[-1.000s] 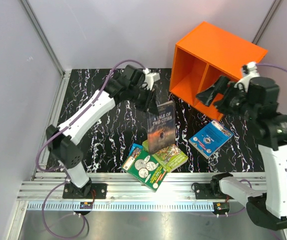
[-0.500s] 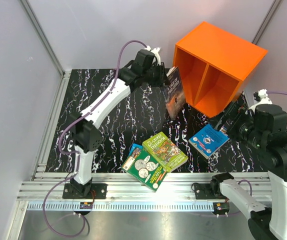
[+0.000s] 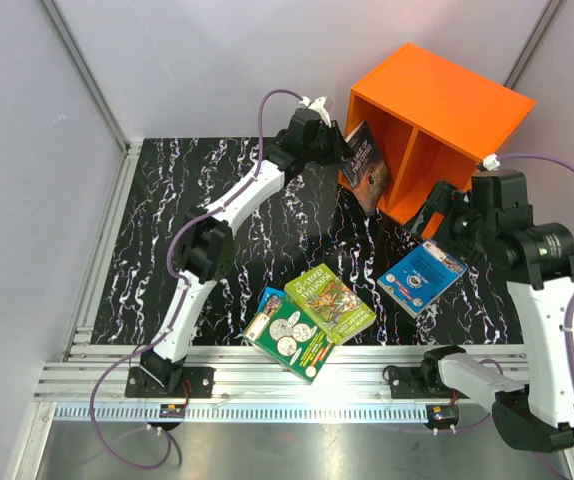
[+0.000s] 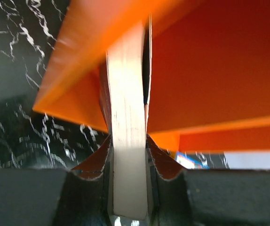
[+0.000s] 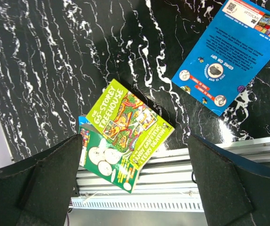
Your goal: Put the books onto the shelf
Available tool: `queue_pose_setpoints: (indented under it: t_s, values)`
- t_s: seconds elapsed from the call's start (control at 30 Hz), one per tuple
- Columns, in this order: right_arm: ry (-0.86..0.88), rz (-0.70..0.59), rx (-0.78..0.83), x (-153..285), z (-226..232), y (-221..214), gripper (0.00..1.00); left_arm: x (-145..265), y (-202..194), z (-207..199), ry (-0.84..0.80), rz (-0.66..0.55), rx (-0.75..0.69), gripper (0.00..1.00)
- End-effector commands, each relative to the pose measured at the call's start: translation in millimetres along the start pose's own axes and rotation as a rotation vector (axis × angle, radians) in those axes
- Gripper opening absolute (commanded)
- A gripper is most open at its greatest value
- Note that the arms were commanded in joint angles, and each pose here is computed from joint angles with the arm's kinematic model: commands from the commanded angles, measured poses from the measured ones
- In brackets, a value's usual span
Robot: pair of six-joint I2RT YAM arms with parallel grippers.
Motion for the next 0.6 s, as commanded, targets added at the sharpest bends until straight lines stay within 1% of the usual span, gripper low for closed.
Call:
queue_pose_setpoints:
  t_s: [0.0, 0.03, 0.07, 0.13, 0.2, 0.27, 0.3, 0.4, 0.47, 0.53, 0.57]
  values:
    - [0.002, -0.055, -0.001, -2.2, 6.2, 11.7, 1.00, 18.0, 103.3, -27.6, -0.171, -0.393, -0.025, 0.04]
    - [-0.020, -0.052, 0.005, -7.4, 5.7, 13.2, 1.00, 5.9, 94.5, -17.4, -0.173, -0.379, -0.005, 0.07]
    - [-0.032, -0.054, 0.014, -10.6, 5.6, 14.9, 1.00, 1.8, 95.1, -15.4, -0.190, -0.398, -0.001, 0.13]
    - [-0.064, -0.047, 0.022, -19.4, 6.6, 18.1, 1.00, -6.9, 93.2, -8.4, -0.224, -0.422, 0.026, 0.19]
    - [-0.079, -0.042, 0.024, -27.7, 9.1, 21.0, 1.00, -10.4, 93.4, -7.3, -0.252, -0.439, 0.044, 0.28]
    - [-0.086, -0.036, 0.022, -33.5, 10.5, 21.9, 1.00, -20.4, 83.7, -0.8, -0.255, -0.429, 0.052, 0.32]
    - [-0.090, -0.032, 0.024, -37.6, 11.6, 22.8, 1.00, -22.6, 81.7, 1.6, -0.256, -0.428, 0.058, 0.39]
    - [-0.112, -0.028, 0.025, -44.7, 11.8, 24.4, 1.00, -27.9, 75.6, 5.0, -0.263, -0.422, 0.060, 0.49]
    - [-0.124, -0.028, 0.023, -46.8, 11.3, 25.0, 1.00, -29.1, 74.2, 6.3, -0.259, -0.421, 0.055, 0.53]
    - [-0.127, -0.020, 0.016, -50.6, 11.7, 24.1, 1.00, -28.6, 74.6, 8.8, -0.240, -0.420, 0.052, 0.64]
    - [-0.126, -0.016, 0.011, -51.8, 12.0, 23.7, 1.00, -27.6, 75.4, 8.8, -0.235, -0.421, 0.047, 0.67]
Point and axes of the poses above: each gripper's point midway between its finger pads, its own x axis back along the fingers, its own z axis along the line the jaws close on, y = z × x, the point moved 6 cm from there along x, back along the fingers, and after that the axes turned 13 degrees about -x, right-handed, at the moved point
